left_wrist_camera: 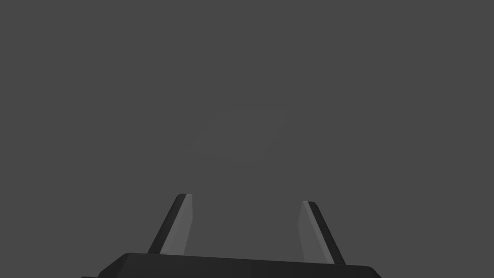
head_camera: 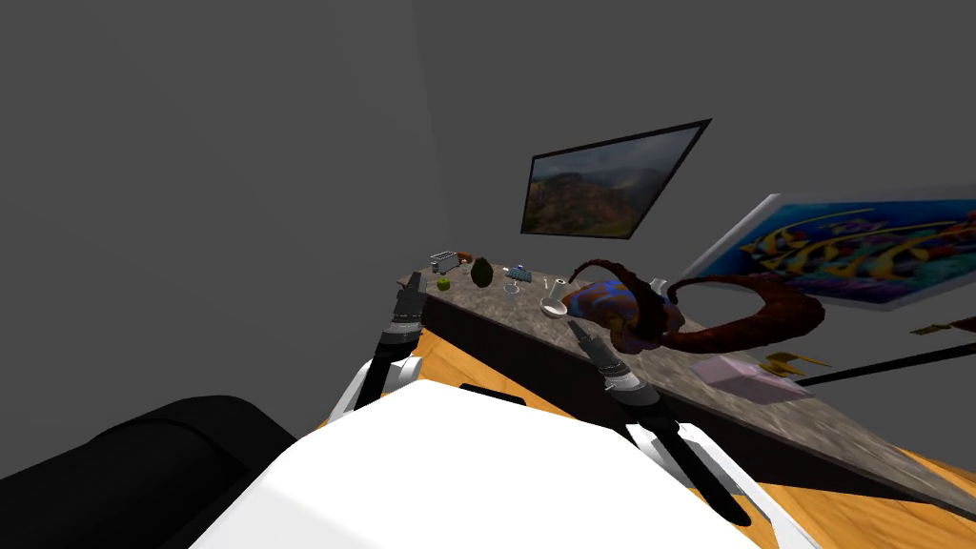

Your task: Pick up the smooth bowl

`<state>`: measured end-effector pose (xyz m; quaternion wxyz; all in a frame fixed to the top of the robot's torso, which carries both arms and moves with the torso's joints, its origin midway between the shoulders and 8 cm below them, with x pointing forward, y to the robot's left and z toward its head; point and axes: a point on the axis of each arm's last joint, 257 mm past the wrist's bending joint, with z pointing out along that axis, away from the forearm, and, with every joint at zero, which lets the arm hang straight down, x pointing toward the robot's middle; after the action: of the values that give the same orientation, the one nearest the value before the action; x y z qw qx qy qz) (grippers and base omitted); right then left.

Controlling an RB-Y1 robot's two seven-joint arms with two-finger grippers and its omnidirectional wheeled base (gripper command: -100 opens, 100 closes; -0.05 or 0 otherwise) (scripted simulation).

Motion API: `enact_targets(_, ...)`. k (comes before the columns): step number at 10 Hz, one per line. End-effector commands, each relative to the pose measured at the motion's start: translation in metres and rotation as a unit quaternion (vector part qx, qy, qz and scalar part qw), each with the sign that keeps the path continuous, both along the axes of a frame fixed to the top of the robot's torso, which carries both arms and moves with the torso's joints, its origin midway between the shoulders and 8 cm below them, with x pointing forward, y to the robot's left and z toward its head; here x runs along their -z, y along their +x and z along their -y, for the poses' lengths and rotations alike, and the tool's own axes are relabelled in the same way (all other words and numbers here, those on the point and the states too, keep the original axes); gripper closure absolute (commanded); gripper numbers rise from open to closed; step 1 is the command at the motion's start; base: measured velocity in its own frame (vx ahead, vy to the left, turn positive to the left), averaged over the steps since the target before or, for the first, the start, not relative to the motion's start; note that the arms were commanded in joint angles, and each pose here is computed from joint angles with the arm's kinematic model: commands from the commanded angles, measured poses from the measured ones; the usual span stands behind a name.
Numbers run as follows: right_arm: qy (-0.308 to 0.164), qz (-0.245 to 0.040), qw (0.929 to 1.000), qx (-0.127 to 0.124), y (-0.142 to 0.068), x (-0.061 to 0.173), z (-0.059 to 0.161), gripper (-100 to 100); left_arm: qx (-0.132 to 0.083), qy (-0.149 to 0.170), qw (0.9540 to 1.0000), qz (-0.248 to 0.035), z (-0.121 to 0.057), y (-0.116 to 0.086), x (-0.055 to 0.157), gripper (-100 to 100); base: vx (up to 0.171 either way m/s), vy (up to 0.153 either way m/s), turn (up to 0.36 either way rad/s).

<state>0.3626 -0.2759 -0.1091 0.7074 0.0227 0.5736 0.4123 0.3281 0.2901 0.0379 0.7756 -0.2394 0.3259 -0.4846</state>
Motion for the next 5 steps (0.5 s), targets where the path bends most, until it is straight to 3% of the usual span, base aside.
enact_targets(1, -0.04, -0.014, 0.9991, -0.004, 0.001, 0.017, 0.01, -100, 0.0, 0.0, 1.0, 0.0, 0.0, 0.0, 0.0, 0, -0.002, 0.083, 0.137)
enact_targets(5, -0.12, -0.041, 0.9917, -0.019, 0.003, 0.043, 0.03, -100, 0.0, 0.0, 1.0, 0.0, 0.0, 0.0, 0.0, 0, -0.004, 0.075, 0.109)
